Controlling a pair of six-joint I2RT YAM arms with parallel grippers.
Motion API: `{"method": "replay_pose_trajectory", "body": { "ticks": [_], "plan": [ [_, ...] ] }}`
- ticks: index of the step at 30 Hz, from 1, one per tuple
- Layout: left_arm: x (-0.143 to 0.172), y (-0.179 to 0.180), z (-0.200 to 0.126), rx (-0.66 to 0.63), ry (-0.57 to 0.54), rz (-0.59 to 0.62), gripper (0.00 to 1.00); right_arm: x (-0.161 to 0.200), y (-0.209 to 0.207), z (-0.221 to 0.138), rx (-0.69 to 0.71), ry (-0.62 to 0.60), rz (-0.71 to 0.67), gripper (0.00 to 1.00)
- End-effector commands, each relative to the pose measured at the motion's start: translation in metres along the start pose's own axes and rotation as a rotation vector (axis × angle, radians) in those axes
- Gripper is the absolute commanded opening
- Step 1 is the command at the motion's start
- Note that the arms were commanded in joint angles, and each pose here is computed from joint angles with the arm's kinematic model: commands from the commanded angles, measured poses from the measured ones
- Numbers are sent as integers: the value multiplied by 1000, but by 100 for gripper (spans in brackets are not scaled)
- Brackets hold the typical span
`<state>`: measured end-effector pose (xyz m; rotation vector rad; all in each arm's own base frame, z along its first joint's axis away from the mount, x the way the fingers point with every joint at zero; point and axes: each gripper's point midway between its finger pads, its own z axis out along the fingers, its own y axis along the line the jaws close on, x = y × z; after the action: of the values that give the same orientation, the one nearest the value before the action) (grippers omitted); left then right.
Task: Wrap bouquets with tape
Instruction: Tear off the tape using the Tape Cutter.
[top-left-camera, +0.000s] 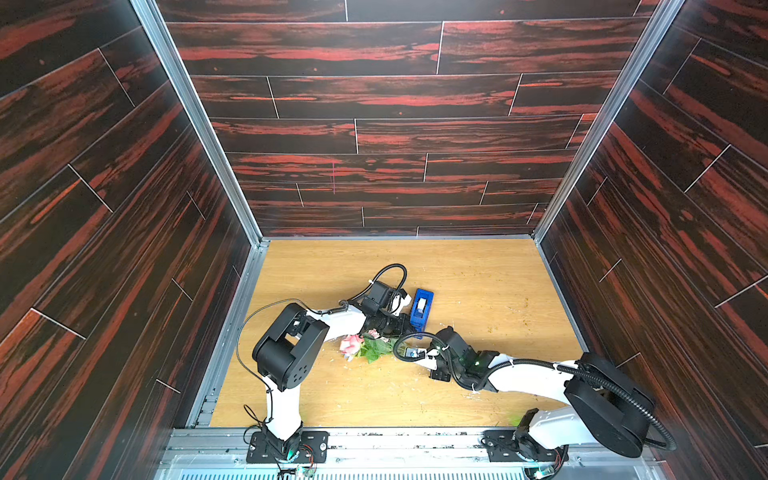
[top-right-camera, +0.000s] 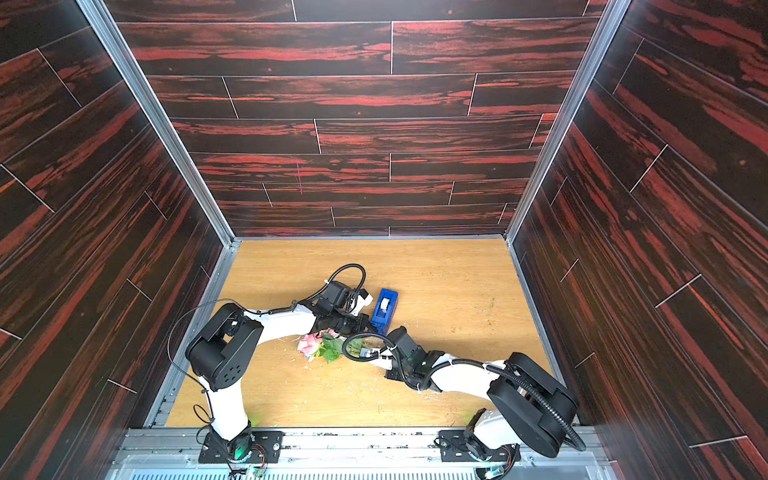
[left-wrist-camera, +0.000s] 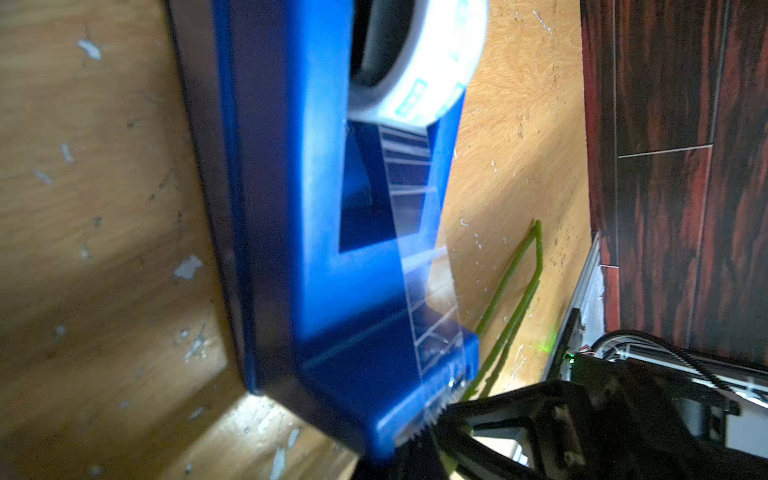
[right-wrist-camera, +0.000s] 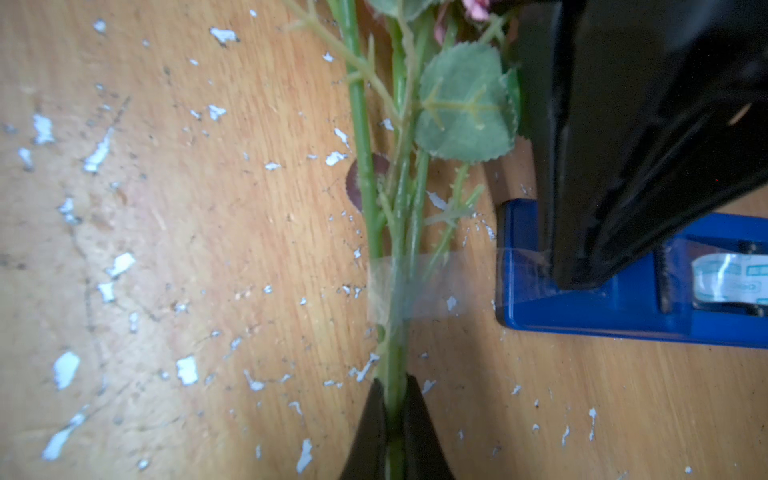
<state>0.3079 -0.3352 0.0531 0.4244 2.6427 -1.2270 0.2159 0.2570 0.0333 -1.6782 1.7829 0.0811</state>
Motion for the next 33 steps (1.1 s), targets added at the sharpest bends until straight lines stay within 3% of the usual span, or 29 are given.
{"method": "replay_pose_trajectory", "body": {
  "ticks": [1,10,33],
  "plan": [
    [28,60,9,-227,56,-91,0,-28,-11,-21,-22,-86,-9,0],
    [18,49,2,-220,46,-83,0,-37,-14,-36,-64,-114,-6,0],
    [55,99,23,-300,114,-183,0,-26,-1,-21,-106,-90,26,0]
  ]
}}
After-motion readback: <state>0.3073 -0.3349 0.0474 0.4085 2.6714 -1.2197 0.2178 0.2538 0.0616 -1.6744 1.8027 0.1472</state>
